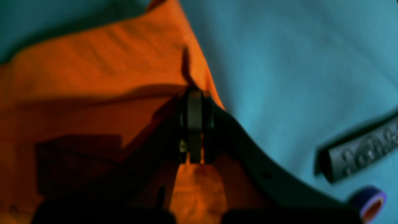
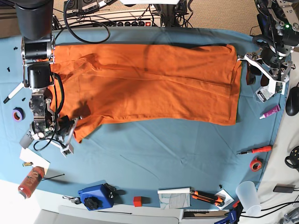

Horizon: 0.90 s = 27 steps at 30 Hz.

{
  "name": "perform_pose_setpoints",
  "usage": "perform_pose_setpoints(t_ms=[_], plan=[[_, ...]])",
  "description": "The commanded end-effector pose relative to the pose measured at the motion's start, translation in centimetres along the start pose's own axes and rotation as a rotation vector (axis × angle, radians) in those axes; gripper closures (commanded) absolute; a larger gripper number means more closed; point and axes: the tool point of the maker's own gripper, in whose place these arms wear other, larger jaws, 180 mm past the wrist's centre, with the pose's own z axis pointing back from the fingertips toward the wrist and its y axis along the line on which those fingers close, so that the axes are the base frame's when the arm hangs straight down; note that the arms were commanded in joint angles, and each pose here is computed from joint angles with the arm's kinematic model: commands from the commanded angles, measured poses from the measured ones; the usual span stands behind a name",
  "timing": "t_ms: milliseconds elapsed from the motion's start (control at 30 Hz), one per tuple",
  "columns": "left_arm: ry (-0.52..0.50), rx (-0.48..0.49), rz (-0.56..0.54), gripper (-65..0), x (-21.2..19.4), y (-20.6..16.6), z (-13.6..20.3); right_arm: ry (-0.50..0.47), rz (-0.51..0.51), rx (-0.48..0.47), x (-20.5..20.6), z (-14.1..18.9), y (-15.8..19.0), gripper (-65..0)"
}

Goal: Layout the t-shirt on the table in an organized manner, then fold the t-shirt properly
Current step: 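Grasp the shirt hem corner with the right gripper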

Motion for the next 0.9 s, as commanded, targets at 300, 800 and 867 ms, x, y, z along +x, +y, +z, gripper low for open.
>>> perform_pose_setpoints(t_ms=[300,800,867], plan=[[-0.041,0.000,-0.010,-29.0,1.1,0.0,0.3,-0.186,-0.027,-0.090,2.7,7.6,-1.5,0.0],[-0.048,0.000,-0.010,-29.0,1.2,0.0,0.3,-0.141,0.024,-0.061,-4.4,7.9,3.5,0.0],[-0.049,-0.001,-0.010,-29.0,1.2,0.0,0.3,-0.123,0.030,-0.058,-4.7,7.8,3.5,-4.6]])
